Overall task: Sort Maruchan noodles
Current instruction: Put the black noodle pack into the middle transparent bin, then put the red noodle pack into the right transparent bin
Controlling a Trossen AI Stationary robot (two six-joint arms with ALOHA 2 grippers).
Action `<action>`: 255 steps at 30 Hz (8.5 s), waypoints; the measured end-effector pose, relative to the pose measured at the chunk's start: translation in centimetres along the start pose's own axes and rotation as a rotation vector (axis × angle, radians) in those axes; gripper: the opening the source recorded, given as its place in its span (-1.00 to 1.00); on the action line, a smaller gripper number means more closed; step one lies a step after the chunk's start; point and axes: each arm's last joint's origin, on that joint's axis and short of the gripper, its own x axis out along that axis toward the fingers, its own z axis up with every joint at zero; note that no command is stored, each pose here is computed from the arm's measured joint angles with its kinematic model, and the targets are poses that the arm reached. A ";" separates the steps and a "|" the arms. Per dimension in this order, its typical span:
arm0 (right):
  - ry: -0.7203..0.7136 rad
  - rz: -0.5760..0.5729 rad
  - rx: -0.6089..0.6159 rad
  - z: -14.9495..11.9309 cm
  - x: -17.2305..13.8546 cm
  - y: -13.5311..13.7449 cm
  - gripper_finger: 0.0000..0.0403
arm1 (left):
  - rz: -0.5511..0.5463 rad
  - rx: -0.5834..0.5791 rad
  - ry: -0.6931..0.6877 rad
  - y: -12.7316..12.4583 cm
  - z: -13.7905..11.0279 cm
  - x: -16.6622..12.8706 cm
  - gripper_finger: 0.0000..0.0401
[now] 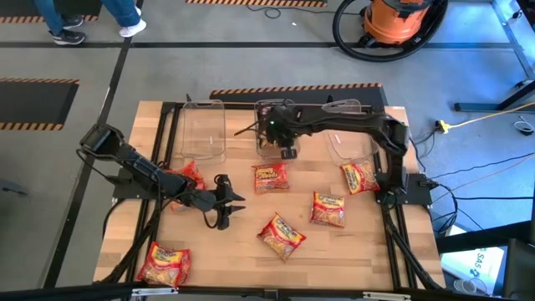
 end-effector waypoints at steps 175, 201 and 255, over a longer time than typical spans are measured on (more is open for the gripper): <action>0.028 0.235 0.359 -3.6 0.7 -0.5 -0.97 | 0.032 0.024 -0.027 0.9 0.6 0.4 -0.39; -0.020 -0.010 0.570 -4.3 1.8 -3.0 -0.83 | 0.032 0.022 -0.033 0.8 0.6 0.4 -0.39; -0.507 0.561 0.639 -7.6 -3.4 25.5 0.51 | -0.213 -0.100 0.069 -12.1 2.9 9.3 -0.39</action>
